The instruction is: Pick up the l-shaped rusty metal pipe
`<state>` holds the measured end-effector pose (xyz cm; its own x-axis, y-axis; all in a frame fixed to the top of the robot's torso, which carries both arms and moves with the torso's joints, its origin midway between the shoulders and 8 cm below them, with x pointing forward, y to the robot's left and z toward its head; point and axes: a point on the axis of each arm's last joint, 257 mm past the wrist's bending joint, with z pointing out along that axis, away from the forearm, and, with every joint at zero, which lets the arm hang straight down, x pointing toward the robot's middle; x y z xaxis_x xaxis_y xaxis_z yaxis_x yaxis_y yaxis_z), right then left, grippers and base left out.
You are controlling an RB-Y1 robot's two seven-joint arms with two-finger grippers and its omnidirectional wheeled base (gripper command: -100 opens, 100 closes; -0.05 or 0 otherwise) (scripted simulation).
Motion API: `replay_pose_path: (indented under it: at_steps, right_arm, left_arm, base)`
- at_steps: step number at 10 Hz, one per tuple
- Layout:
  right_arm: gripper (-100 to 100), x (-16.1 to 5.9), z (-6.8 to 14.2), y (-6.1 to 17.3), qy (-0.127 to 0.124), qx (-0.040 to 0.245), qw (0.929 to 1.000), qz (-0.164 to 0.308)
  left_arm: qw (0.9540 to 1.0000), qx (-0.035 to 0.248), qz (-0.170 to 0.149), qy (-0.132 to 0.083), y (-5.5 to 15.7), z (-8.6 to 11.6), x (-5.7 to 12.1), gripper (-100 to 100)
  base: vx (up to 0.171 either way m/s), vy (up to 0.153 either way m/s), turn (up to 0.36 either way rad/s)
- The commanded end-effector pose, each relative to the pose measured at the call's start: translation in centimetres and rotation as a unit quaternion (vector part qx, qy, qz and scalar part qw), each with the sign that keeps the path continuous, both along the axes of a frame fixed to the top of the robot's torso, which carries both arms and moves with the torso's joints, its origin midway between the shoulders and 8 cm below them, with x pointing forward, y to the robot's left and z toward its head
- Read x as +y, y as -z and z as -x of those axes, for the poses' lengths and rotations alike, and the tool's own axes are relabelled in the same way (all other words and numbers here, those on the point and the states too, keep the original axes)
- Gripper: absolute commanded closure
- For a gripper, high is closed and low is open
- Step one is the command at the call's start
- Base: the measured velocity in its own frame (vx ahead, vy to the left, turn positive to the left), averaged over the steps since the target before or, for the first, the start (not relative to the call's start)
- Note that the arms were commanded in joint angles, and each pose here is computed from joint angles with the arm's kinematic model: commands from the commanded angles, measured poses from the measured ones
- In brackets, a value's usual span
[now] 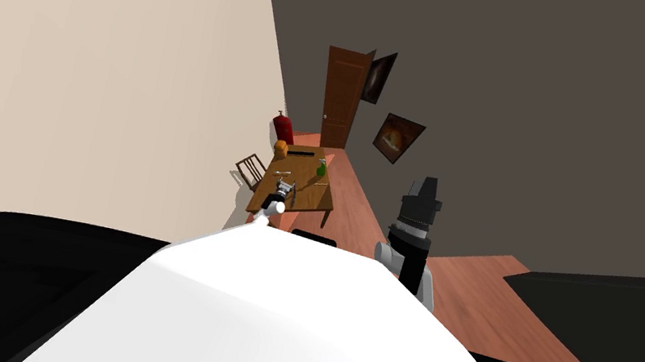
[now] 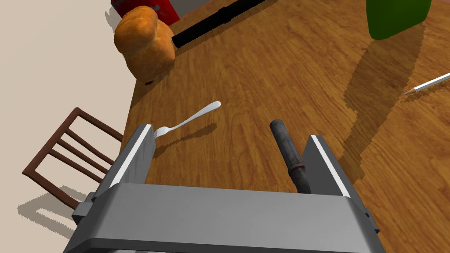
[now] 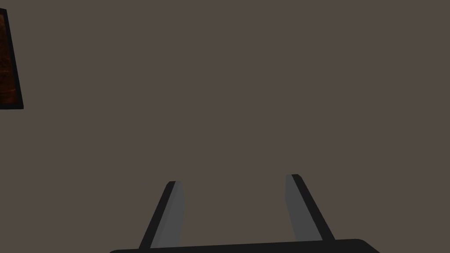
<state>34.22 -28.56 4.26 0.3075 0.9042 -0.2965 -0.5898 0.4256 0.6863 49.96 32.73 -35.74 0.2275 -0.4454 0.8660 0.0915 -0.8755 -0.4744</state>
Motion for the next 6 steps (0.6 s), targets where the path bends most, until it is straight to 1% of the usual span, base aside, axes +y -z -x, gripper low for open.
replay_pose_path:
  at_steps: [1,2,3,4,5,6]
  right_arm:
    - [0,0.0,0.0,0.0,0.000,0.000,1.0000,0.000]
    - [0,0.0,0.0,0.0,0.000,0.000,1.0000,0.000]
    - [0,0.0,0.0,0.0,0.000,0.000,1.0000,0.000]
    - [0,0.0,0.0,0.0,0.000,0.000,1.0000,0.000]
    - [0,0.0,0.0,0.0,0.000,0.000,1.0000,0.000]
    - [0,0.0,0.0,0.0,0.000,0.000,1.0000,0.000]
  left_arm:
    - [0.9998,0.015,0.015,-0.002,1.4,-0.1,0.1,-100]
    - [0.9988,0.020,0.044,-0.004,2.0,-0.6,-0.4,-100]
    - [0.9985,0.031,0.044,-0.006,3.1,-0.1,-0.3,-100]
    - [0.9966,0.040,0.071,-0.008,3.9,-0.5,-0.7,-100]
    - [0.9963,0.048,0.071,-0.010,4.7,-0.1,-0.6,-100]
    - [0.9933,0.062,0.097,-0.014,5.9,-0.1,-1.0,-100]
  base:
    - [0.016,-0.013,0.020]
    - [0.021,-0.014,0.031]
    - [0.019,-0.012,0.015]
    - [0.017,-0.016,0.034]
    - [0.017,-0.015,0.016]
    - [0.022,-0.014,0.026]
